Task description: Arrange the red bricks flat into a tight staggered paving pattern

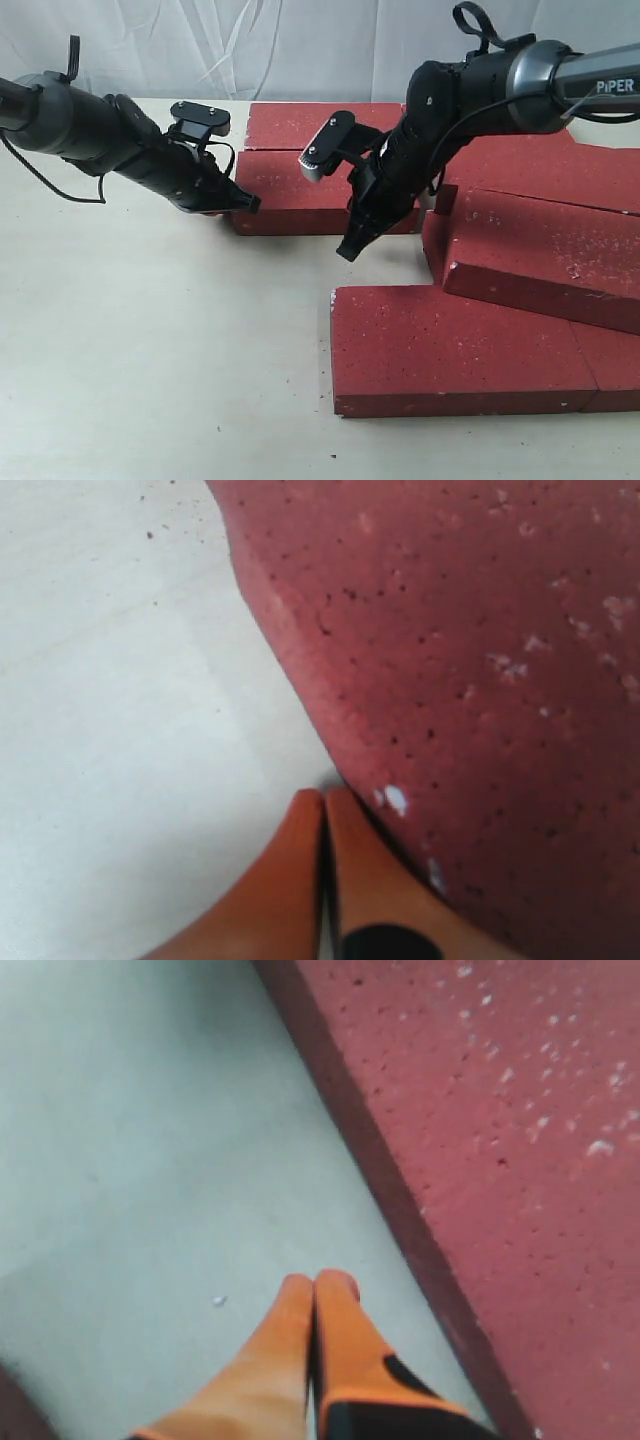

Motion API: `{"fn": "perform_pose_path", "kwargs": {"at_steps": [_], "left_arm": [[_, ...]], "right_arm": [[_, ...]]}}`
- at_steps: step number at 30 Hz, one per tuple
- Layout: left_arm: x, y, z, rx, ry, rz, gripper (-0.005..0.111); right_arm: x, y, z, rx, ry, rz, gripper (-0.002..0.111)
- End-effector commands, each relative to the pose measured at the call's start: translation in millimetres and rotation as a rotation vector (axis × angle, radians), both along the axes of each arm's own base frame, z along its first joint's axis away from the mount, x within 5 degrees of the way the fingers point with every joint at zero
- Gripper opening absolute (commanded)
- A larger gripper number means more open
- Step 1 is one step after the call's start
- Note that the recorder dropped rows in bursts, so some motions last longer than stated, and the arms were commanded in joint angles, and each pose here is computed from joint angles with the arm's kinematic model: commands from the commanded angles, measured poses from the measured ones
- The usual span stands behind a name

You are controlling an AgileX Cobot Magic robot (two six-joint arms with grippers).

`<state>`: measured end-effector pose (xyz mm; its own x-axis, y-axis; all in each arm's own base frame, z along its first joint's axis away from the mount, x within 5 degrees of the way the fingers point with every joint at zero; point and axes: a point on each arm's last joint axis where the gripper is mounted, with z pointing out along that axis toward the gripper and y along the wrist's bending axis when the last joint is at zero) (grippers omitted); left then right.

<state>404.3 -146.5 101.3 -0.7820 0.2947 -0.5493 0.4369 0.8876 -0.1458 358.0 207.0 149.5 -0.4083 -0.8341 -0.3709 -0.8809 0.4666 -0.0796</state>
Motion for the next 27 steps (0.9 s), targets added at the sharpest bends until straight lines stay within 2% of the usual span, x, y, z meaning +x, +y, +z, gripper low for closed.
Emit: {"fn": "perform_pose_path", "kwargs": {"at_steps": [1,8,16,22,27], "left_arm": [[-3,-7,-7,-0.003,0.019,-0.01,0.0],[-5,-22,-5,0.01,-0.009,-0.061,0.0],[-6,-24,-5,0.006,-0.008,-0.062,0.0],[-6,-22,-5,0.022,-0.017,-0.078,0.0],[-1,-6,1,0.025,-0.01,-0.067,0.0]], "right_arm": [[7,0,0,0.016,-0.056,-0.021,-0.001],[8,-2,-4,-0.02,-0.062,-0.01,-0.001],[9,-6,-3,-0.059,-0.071,-0.032,-0.001],[1,-6,18,-0.047,0.005,-0.056,-0.001],[-12,-12,47,-0.058,0.041,-0.041,-0.001]]}}
